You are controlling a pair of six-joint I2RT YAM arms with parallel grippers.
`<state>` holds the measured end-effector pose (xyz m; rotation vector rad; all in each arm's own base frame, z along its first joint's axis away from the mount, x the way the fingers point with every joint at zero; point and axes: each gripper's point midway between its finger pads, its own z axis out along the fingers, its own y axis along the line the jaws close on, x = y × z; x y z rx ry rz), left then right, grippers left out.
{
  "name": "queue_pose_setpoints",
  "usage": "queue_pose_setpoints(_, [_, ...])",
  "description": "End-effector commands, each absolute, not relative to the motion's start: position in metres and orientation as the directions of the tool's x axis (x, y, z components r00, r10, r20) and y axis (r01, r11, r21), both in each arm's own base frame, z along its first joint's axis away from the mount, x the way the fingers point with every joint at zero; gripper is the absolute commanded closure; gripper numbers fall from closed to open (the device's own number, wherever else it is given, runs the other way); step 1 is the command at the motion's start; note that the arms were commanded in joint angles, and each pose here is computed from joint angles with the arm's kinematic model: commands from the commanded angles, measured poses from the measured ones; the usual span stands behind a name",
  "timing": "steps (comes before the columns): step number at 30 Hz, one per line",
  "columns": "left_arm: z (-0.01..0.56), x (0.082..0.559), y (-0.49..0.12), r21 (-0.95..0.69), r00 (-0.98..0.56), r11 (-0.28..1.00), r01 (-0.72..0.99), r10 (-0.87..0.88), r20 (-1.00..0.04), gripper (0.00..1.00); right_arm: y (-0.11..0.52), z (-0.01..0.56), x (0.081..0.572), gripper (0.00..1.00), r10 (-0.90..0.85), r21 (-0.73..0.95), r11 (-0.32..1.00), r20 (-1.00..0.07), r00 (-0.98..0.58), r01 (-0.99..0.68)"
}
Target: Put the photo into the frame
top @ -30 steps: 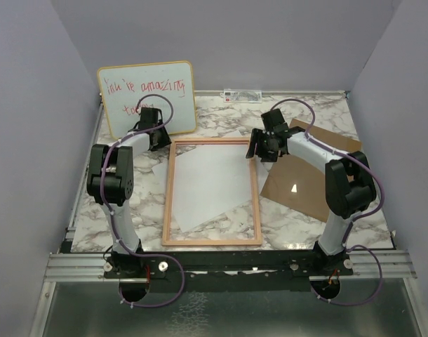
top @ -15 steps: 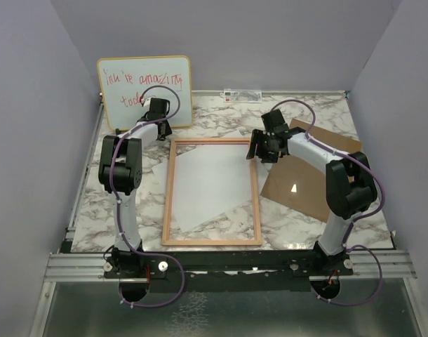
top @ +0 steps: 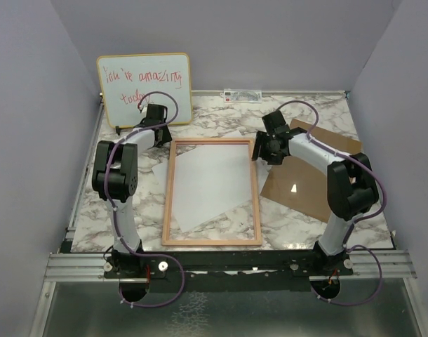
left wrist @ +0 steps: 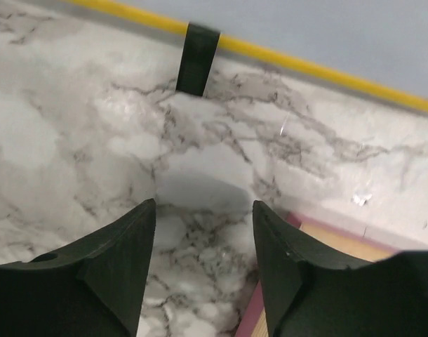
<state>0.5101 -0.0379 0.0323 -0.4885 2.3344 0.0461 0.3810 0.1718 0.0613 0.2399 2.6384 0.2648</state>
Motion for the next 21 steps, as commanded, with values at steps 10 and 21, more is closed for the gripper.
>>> queue_pose_setpoints(10, [0.079, 0.451, -0.058, -0.214, -0.685, 0.940, -0.268, -0.342, -0.643, 0.33, 0.203, 0.043, 0.352, 0.39, 0.090, 0.374, 0.927, -0.311, -0.946, -0.035])
queue_pose_setpoints(21, [0.100, 0.442, -0.064, -0.235, -0.694, 0.946, -0.222, -0.323, -0.643, 0.31, 0.204, 0.026, 0.360, 0.64, 0.095, 0.330, 0.944, -0.285, -0.954, -0.004])
